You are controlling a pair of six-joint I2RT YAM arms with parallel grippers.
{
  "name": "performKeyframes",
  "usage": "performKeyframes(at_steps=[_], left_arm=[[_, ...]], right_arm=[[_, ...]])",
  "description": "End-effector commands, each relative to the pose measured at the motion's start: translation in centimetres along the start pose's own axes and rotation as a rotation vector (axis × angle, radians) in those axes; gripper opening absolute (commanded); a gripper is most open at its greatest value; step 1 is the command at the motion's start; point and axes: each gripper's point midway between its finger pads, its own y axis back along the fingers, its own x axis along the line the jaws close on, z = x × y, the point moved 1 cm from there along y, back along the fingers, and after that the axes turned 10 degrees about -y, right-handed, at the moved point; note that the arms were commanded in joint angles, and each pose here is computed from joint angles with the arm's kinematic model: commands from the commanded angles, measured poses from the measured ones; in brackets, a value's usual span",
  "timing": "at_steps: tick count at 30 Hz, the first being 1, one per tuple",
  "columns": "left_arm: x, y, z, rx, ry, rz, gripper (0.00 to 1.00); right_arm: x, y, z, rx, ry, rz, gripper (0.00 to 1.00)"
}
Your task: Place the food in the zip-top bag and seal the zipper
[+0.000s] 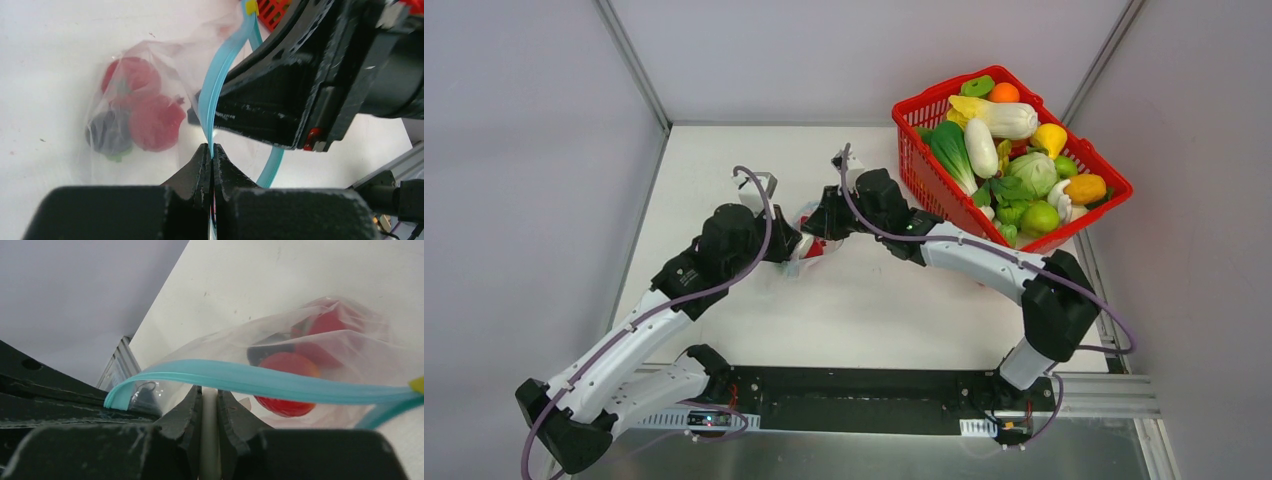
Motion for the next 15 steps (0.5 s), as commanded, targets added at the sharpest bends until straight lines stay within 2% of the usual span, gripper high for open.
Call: performKeyframes(at_steps=[1, 7, 9, 12, 15], left_arm=[[0.9, 1.1, 2.2, -0.112, 0.047, 0.051, 0.0], [2.3, 1.6, 2.2, -0.157, 0.079, 0.121, 0.0], [2.9, 1.7, 1.9, -0.161, 0.09, 0.151, 0.0], [3.5, 2.0, 1.8, -0.172, 0.099, 0.183, 0.0], [3.9, 2.3, 1.8, -0.192, 0.111, 0.198, 0.0]], right_arm=[[4.0, -0.4, 0.7, 0.01, -0.031, 0.16, 0.14], [6.7, -0.1, -0.5, 0.112, -0.084, 0.32, 0.34], [7.4, 0.1, -0.8, 0.156, -0.081, 0.352, 0.36], [7.7, 0.5, -1.3, 0.209, -0.086, 0.381, 0.49], [7.8, 1.0, -0.7, 0.197, -0.09, 0.387, 0.54]])
